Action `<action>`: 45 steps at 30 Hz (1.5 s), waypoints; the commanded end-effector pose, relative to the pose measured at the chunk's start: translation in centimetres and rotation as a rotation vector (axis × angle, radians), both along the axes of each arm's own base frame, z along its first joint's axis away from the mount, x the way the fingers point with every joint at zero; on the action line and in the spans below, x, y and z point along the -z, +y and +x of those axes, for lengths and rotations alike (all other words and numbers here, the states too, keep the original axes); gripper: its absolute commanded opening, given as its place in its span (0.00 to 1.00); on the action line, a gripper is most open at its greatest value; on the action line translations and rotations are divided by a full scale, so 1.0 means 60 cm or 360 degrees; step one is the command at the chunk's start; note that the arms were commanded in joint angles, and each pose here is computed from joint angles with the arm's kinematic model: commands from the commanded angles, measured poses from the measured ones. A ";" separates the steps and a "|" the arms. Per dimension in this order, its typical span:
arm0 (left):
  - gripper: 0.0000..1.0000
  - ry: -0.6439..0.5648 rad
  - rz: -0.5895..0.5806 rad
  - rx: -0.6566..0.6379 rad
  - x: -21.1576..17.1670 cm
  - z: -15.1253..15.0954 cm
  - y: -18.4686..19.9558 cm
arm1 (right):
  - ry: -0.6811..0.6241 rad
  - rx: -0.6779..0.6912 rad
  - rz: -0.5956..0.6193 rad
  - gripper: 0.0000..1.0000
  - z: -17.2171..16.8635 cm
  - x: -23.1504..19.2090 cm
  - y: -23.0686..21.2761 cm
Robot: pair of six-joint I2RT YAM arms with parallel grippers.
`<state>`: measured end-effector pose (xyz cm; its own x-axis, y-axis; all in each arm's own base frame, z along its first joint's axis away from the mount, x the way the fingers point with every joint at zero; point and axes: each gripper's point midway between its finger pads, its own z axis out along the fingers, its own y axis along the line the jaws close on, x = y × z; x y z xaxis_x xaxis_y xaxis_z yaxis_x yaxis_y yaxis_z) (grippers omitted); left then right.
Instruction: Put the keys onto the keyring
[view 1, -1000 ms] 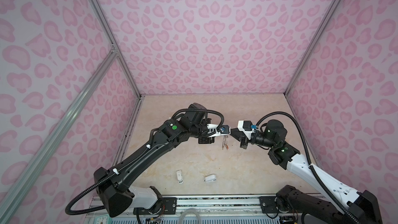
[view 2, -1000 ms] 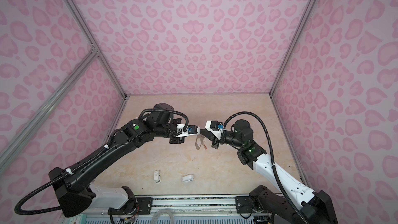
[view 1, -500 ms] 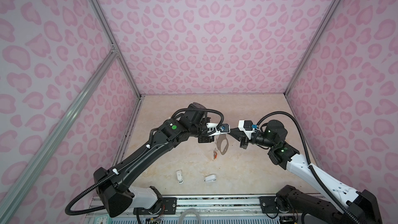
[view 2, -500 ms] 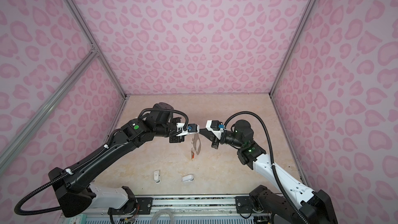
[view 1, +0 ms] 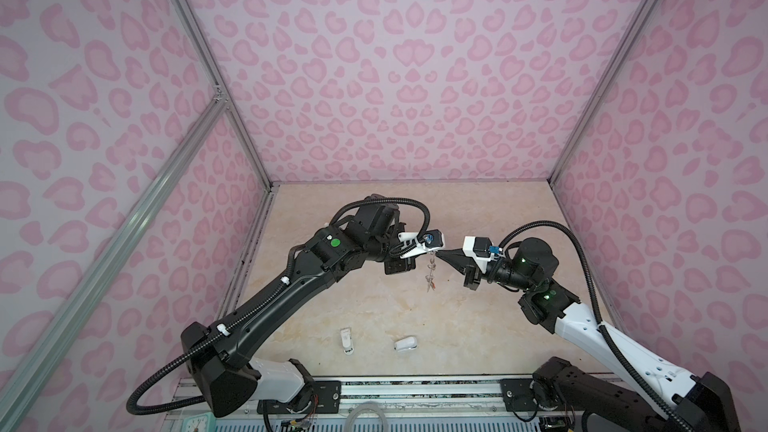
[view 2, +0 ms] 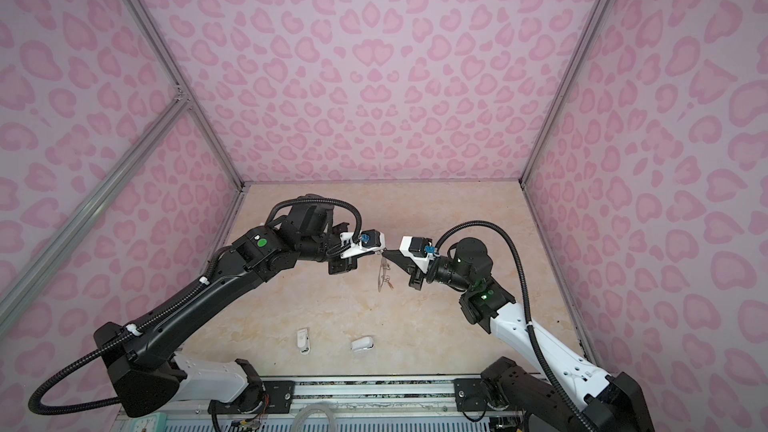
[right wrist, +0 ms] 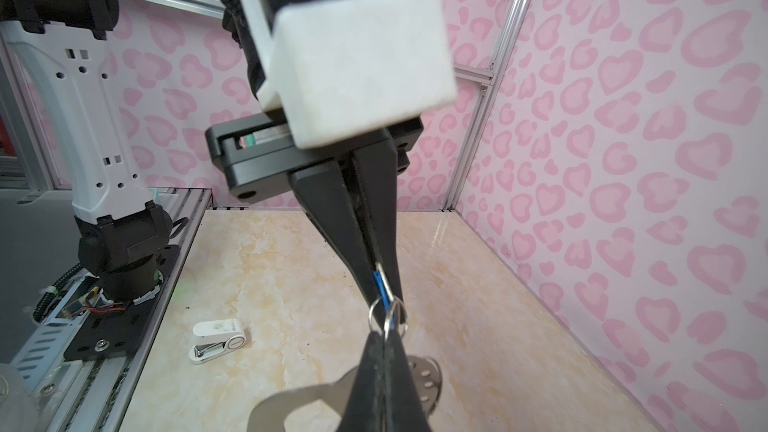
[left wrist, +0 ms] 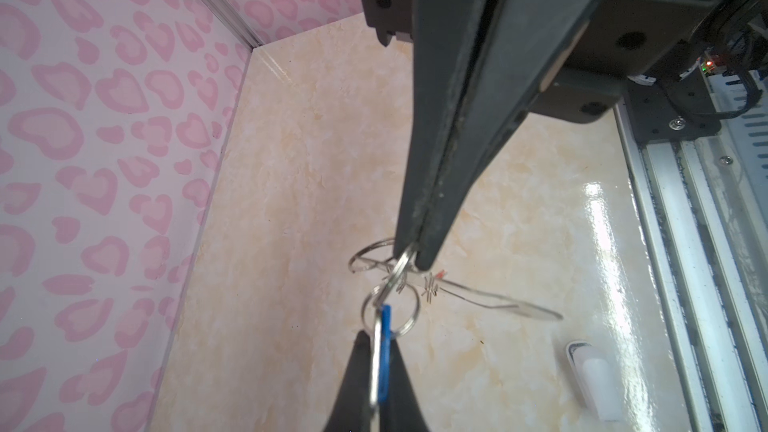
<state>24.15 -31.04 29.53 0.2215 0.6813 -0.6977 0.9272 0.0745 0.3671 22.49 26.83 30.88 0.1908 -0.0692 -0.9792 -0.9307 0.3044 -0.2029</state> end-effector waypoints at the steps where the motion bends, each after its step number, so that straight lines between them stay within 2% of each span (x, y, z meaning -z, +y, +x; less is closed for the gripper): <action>1: 0.04 -0.0001 -0.0089 0.0034 -0.026 -0.002 -0.016 | 0.0006 -0.0017 -0.0054 0.00 -0.003 0.013 0.002; 7: 0.03 0.0077 -0.0090 0.0054 -0.016 -0.008 -0.031 | -0.0030 0.0046 0.0055 0.00 0.001 -0.008 -0.007; 15: 0.03 -0.0002 -0.0131 0.0023 -0.033 -0.002 -0.027 | 0.0001 0.0069 0.0191 0.00 0.003 -0.018 -0.023; 25: 0.03 -0.0130 -0.0073 0.0093 -0.042 -0.008 -0.018 | 0.0052 0.0051 0.0132 0.00 0.004 0.000 -0.032; 31: 0.04 -0.0189 0.0074 0.0119 -0.019 -0.006 -0.014 | 0.0025 0.0018 0.0159 0.00 0.000 -0.007 -0.031; 37: 0.04 -0.0333 0.0251 0.0155 -0.002 0.003 -0.008 | 0.0019 -0.0025 0.0145 0.00 -0.001 -0.008 -0.026; 45: 0.04 -0.0415 0.0194 0.0207 -0.014 -0.002 -0.016 | -0.0027 -0.0030 0.0178 0.00 -0.004 -0.019 -0.028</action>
<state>24.12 -31.82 29.68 0.4366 0.7315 -0.5237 0.8227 -0.0891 0.5614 22.54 25.21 30.85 0.1628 0.0115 -0.9866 -0.9374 0.3138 -0.1510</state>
